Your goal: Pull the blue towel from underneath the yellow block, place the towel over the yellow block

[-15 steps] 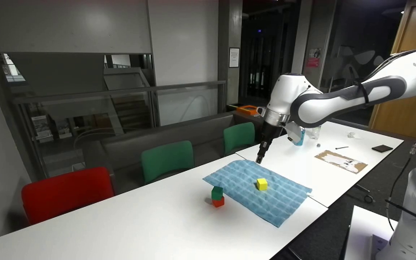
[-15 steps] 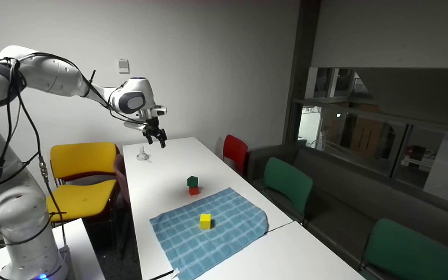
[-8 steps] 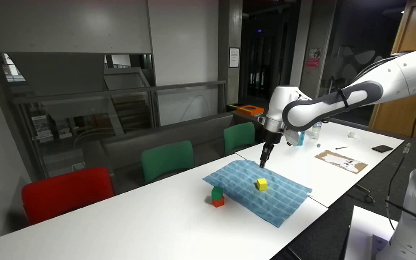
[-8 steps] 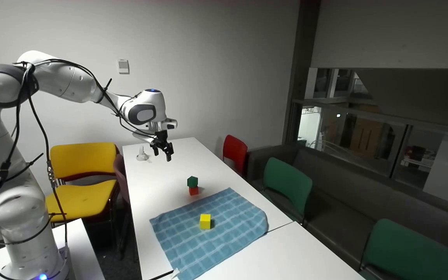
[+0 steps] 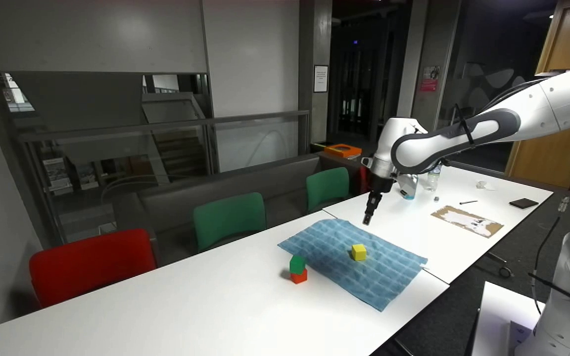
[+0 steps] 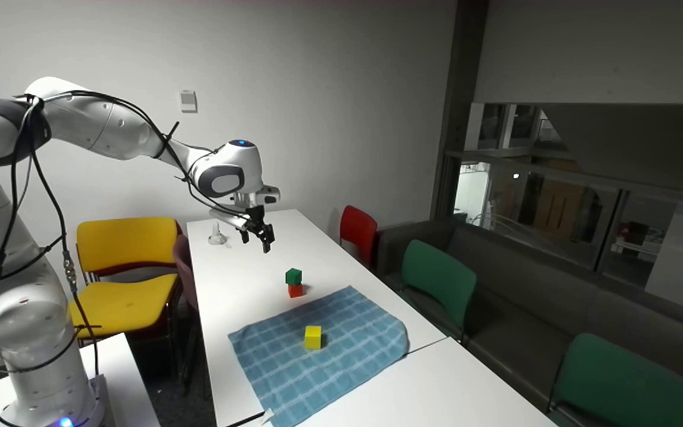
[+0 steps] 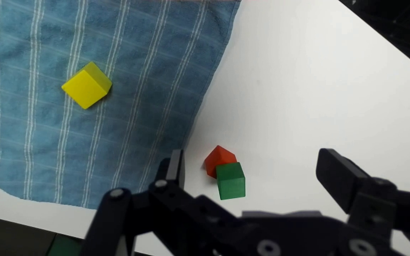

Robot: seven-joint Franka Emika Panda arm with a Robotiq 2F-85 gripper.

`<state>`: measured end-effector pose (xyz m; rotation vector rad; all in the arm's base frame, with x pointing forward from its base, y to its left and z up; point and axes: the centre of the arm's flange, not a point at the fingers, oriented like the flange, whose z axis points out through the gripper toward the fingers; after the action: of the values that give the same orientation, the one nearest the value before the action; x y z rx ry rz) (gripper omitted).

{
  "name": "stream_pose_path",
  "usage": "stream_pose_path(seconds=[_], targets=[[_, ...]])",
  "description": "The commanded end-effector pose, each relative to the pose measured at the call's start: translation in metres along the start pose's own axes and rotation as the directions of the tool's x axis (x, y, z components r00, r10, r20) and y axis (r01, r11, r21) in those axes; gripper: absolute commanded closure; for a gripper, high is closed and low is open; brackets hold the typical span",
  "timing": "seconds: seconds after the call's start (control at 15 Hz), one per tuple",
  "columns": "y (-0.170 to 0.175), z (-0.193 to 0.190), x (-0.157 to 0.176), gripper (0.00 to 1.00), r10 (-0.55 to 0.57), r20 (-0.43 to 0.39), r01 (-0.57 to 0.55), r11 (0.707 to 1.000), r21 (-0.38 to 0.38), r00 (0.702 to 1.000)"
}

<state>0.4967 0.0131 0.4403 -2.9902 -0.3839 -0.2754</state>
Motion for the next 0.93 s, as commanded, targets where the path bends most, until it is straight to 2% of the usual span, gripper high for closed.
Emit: stream_pose_path(seconds=[0.0,0.47,0.67,0.87], targets=[[0.0,0.0,0.0,0.0,0.001,0.0,-0.001,1.0,0.0,1.0],[0.001,0.002,0.0,0.0,-0.003,-0.004,0.003,1.0,0.012,1.0],[0.01,0.016,0.0,0.0,0.007,0.008,-0.008,0.997,0.074,1.0],[0.017,0.042,-0.009,0.0,0.004,0.093,-0.02,0.985,0.169,0.996]])
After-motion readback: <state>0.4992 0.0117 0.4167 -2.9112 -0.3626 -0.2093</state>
